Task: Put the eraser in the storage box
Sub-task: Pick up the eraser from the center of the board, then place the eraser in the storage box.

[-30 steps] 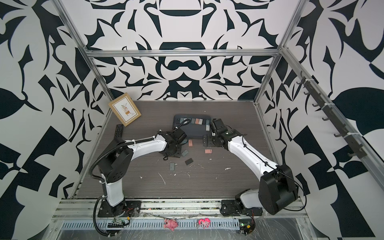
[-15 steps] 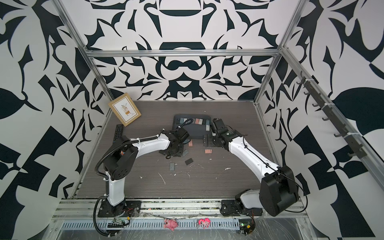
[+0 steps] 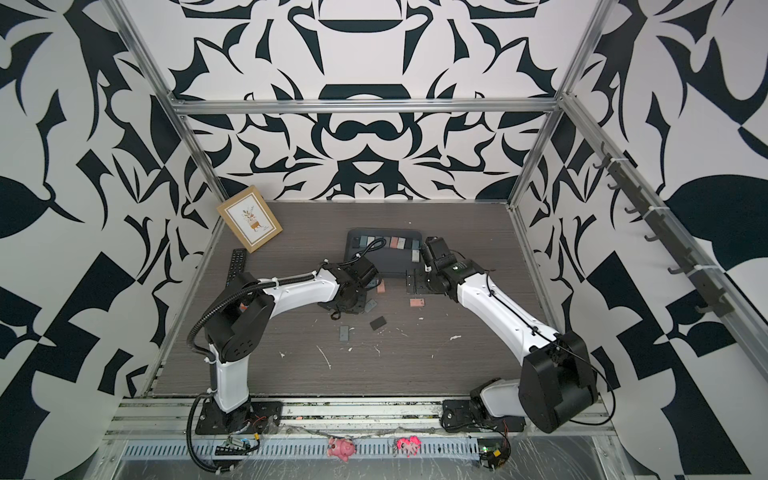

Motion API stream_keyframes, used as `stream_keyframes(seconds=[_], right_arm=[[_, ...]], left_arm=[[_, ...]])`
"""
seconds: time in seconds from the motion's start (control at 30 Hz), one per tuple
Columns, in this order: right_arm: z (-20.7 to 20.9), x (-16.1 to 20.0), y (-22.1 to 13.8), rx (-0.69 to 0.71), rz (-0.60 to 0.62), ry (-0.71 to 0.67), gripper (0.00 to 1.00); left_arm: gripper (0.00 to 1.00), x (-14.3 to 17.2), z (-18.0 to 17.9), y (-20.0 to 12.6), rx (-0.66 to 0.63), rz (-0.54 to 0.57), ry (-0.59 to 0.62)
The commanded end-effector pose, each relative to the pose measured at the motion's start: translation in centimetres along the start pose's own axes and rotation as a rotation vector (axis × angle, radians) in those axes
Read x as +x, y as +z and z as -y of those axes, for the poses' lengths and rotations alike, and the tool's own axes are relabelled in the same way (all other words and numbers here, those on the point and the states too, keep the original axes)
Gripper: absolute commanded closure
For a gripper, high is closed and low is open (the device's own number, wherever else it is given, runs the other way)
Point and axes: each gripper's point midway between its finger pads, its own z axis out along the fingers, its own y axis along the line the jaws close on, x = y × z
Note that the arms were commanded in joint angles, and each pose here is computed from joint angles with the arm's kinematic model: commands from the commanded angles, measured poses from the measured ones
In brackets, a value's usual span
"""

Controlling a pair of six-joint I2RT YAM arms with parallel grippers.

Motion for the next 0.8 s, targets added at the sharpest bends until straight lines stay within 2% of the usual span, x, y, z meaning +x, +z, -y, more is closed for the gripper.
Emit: stream_keyframes(seconds=[0.0,0.2,0.47,0.6,0.77], right_arm=[[-0.3,-0.9,-0.9,-0.023,0.043,0.017,0.01],[-0.2,-1.3,-1.2,-0.055,0.045,0.049,0.01],[1.1,-2.8,-1.7,-0.090,0.057,0.125,0.01],[1.9,-3.5,-1.7,-0.111,0.064,0.177,0.01],[2.5,-4.3,-1.8,-0.123,0.074,0.222,0.01]], left_arm=[[0.74,2.1,0.0,1.3,0.005,-0.096,0.017],[0.77,-0.4,1.3,-2.1,0.063,-0.041,0.038],[0.77,-6.3,3.5,-8.1,0.137,0.097,0.096],[0.78,-9.6,4.9,-8.9,0.177,0.151,0.116],[0.78,-14.1,6.6,-7.8,0.213,0.193,0.125]])
